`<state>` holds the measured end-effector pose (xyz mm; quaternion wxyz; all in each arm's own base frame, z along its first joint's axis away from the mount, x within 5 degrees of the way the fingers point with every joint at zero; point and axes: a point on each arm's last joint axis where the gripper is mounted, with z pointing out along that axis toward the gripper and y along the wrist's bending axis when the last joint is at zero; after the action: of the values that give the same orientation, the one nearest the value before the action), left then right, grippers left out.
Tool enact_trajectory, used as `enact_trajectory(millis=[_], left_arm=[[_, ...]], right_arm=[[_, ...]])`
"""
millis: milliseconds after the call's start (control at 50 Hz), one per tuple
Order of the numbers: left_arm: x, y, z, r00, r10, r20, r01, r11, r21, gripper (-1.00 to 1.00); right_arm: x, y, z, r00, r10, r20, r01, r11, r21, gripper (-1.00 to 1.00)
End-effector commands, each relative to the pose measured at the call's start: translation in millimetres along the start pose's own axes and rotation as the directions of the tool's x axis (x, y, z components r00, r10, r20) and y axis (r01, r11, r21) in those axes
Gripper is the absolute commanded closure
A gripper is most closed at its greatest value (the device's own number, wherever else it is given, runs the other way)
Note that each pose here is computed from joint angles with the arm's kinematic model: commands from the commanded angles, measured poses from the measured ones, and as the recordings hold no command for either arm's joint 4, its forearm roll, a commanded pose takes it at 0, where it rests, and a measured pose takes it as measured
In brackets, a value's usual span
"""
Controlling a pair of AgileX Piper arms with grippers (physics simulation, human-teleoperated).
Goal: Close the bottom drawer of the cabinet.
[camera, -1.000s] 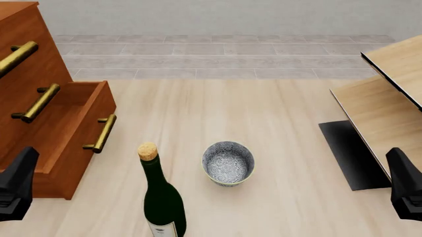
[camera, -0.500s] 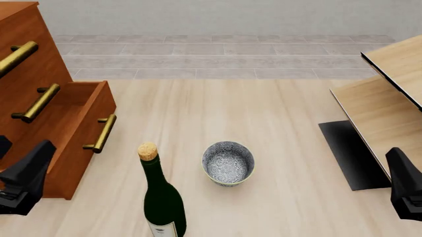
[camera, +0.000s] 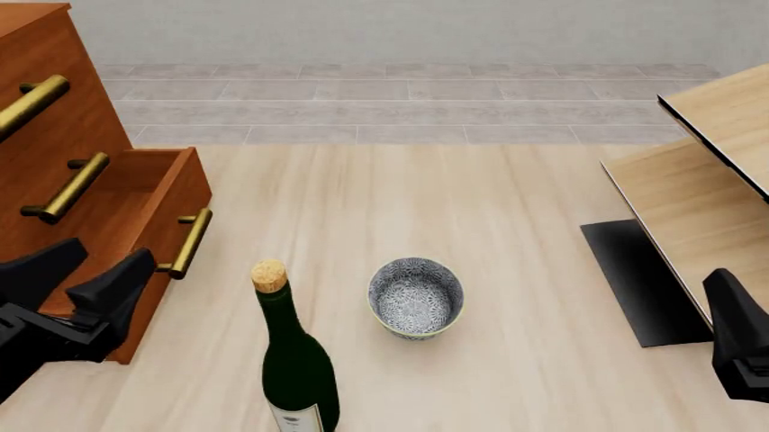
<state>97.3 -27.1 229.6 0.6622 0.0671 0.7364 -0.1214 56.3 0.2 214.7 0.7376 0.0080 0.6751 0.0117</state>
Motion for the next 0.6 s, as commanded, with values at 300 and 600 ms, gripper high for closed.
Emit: enact_trajectory(millis=[300,600], left_arm=[[4.9,-2.8,29.9,0.992,-0.069,-0.108,0.07,0.998,0.007,-1.0],[20.1,-0.7,53.6,0.978,-0.119,-0.174,0.117,0.993,-0.021,-1.0]], right_arm=[[-0.1,-0.4,-0.1,1.0,0.003,0.002,-0.003,1.0,0.007,-1.0],[-1.0,-0.9,-0.3,1.0,0.012,0.005,-0.012,1.0,0.016,-1.0]])
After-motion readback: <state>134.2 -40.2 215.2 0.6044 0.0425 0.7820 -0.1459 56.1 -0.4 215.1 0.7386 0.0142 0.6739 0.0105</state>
